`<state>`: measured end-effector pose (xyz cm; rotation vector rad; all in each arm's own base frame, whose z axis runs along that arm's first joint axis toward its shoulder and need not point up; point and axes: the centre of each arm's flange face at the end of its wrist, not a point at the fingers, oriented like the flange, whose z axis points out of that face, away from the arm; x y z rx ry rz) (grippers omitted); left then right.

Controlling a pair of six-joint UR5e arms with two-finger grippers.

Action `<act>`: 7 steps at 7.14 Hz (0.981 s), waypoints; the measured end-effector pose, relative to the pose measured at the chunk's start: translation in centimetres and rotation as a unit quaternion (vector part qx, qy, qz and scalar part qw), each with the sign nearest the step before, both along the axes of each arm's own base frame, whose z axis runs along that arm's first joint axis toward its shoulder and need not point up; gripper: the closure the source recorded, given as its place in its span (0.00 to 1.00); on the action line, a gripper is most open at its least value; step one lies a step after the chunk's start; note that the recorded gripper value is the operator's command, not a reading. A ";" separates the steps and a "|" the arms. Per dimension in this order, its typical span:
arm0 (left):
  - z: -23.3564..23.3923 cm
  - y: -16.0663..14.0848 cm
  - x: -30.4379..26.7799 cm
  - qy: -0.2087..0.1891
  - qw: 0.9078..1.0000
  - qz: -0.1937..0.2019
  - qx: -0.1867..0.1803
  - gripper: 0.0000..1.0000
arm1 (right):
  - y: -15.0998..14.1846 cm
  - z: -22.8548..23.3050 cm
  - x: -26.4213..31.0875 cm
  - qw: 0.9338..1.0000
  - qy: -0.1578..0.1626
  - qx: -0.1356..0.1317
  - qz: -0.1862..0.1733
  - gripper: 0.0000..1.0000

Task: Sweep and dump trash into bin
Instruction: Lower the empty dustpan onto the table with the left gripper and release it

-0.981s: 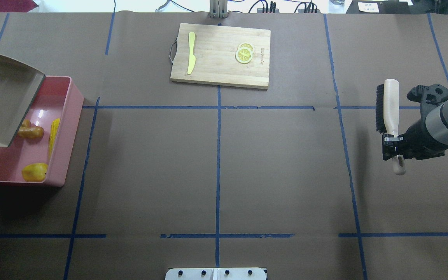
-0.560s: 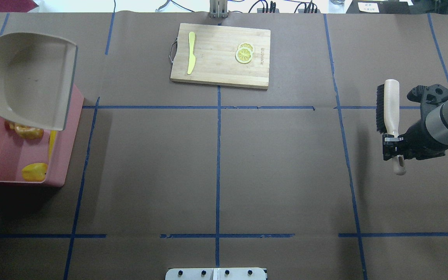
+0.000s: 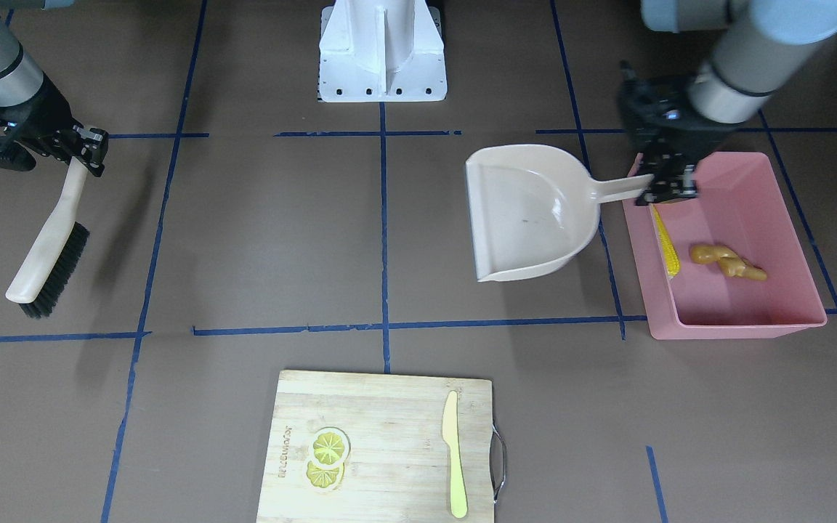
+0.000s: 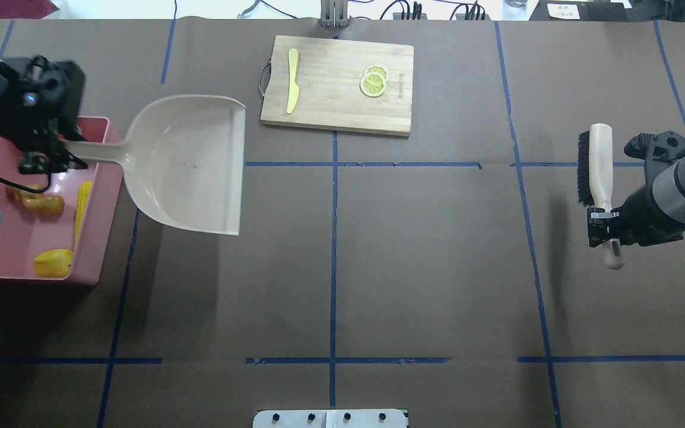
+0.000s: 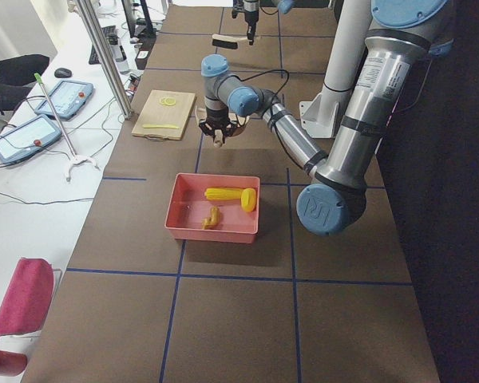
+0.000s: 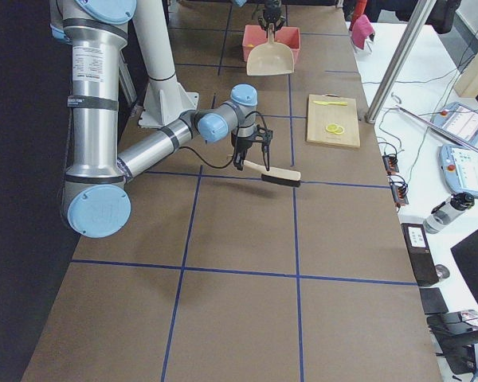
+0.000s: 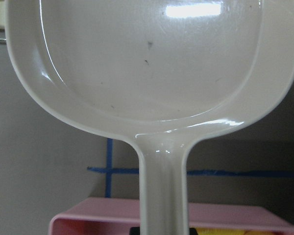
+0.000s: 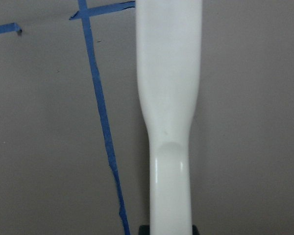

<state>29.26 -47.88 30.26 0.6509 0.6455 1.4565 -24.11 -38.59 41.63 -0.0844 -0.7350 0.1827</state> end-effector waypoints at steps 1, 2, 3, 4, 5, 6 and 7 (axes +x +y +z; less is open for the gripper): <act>0.3 0.2 3.7 -0.014 1.000 0.007 -0.013 0.89 | 0.0 0.3 -0.1 1.000 0.000 0.000 -0.001 0.99; 0.7 0.1 6.4 -0.024 0.999 0.008 -0.029 0.88 | 0.0 0.5 -0.3 1.000 0.000 0.000 -0.002 0.99; 0.5 0.5 8.7 -0.027 0.999 0.006 -0.046 0.87 | 0.1 0.7 -0.7 1.000 0.000 -0.001 -0.005 0.99; -0.1 1.3 10.5 -0.026 0.998 0.006 -0.058 0.86 | 0.2 0.8 -1.0 1.000 -0.001 0.000 -0.007 0.99; -0.3 2.0 11.7 -0.025 0.998 0.008 -0.062 0.86 | 0.2 0.9 -1.2 1.000 -0.004 0.002 -0.008 0.99; -0.4 2.4 12.6 -0.021 0.998 0.012 -0.059 0.86 | 0.2 0.9 -1.4 1.000 -0.006 0.003 -0.009 0.99; -0.4 2.8 13.3 -0.017 0.998 0.017 -0.052 0.86 | 0.3 1.0 -1.5 1.000 -0.007 0.004 -0.009 0.99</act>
